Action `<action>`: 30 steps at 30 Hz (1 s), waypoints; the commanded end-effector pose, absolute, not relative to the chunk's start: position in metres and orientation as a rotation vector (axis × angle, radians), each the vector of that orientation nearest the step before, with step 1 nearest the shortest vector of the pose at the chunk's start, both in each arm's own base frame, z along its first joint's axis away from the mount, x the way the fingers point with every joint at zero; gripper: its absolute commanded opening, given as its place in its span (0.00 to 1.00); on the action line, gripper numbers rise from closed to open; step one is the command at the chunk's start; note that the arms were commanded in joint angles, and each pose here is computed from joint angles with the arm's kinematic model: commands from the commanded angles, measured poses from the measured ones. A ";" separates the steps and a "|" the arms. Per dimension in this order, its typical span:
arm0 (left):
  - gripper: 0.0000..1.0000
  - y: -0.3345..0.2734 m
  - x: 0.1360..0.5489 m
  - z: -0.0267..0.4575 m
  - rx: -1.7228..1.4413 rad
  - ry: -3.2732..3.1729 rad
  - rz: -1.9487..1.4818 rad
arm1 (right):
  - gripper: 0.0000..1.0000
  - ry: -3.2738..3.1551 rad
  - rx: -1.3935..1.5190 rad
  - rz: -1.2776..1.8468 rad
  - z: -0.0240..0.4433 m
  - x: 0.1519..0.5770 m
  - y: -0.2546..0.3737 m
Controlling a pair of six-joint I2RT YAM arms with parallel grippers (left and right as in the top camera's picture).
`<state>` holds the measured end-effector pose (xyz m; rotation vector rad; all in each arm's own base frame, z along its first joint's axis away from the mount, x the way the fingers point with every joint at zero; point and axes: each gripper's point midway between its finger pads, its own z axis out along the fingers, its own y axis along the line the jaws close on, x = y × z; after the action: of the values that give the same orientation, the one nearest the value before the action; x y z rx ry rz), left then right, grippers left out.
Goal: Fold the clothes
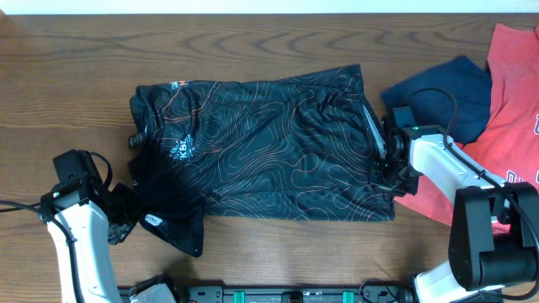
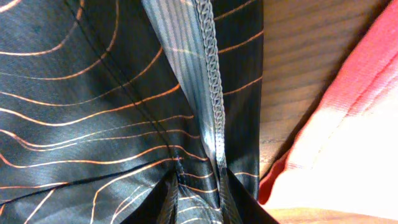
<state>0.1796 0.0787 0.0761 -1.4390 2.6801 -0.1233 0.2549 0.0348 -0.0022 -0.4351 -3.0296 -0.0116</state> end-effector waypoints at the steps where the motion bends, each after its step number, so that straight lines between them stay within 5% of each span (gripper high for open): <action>1: 0.06 0.082 0.182 0.080 -1.423 2.679 -0.115 | 0.23 -3.078 -0.464 -0.043 0.010 0.273 0.035; 26: 0.06 0.082 0.182 0.080 -1.423 2.679 -0.115 | 0.25 -3.045 -0.453 -0.071 -0.005 0.258 0.038; 30: 0.06 0.082 0.182 0.080 -1.423 2.679 -0.115 | 0.20 -3.061 -0.440 -0.078 -0.007 0.261 0.038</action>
<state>0.1796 0.0787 0.0761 -1.4395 2.6798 -0.1233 0.2618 0.0401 -0.0057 -0.4340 -3.0601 -0.0659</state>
